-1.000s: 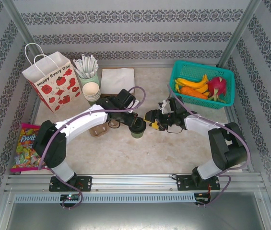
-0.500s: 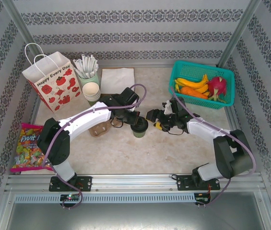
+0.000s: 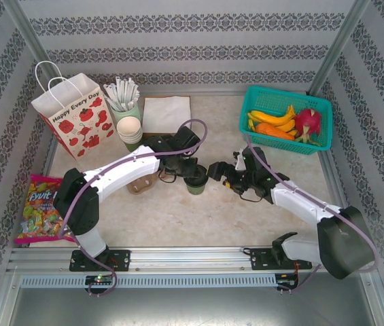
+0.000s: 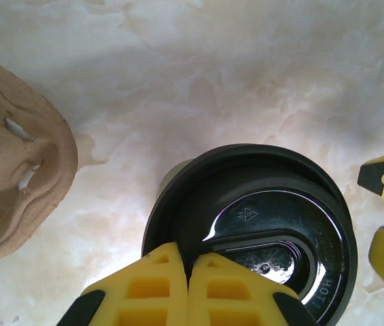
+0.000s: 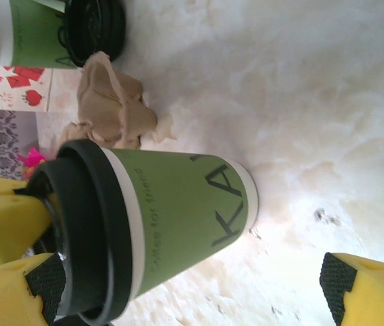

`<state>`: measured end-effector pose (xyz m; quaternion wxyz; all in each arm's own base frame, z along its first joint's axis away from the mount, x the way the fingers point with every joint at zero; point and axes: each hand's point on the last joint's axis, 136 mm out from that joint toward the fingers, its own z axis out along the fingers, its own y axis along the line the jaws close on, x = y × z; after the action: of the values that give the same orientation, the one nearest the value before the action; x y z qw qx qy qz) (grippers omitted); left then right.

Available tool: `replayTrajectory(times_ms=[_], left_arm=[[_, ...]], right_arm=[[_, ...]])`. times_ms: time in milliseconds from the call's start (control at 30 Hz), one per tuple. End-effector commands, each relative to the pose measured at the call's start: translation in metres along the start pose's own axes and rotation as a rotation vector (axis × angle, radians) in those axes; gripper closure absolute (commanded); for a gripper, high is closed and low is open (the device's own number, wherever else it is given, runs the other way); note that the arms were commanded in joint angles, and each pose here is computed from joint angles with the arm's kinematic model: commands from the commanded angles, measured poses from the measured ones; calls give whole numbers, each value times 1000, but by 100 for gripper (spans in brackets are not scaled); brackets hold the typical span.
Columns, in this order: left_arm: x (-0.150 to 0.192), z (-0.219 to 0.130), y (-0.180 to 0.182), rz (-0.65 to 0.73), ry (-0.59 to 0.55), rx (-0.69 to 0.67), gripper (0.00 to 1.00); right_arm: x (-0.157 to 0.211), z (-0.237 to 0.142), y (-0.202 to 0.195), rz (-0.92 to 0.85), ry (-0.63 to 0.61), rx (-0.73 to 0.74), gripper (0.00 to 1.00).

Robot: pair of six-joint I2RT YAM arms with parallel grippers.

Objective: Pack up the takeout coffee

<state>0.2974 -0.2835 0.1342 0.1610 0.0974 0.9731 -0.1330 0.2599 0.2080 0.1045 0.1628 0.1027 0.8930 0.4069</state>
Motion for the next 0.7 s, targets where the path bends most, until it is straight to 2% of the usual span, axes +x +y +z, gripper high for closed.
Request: replayTrajectory(times_ms=[0, 367, 500, 667], left_arm=[[6, -2, 3, -13, 18, -59, 100], [8, 7, 1, -19, 47, -87, 100], [9, 8, 0, -17, 48, -83, 100], [8, 9, 0, -15, 42, -90, 100]], right_arm=[[0, -5, 6, -52, -54, -18, 2], [25, -4, 8, -189, -38, -56, 3], [24, 4, 20, -187, -42, -112, 5], [21, 13, 18, -193, -54, -81, 5]])
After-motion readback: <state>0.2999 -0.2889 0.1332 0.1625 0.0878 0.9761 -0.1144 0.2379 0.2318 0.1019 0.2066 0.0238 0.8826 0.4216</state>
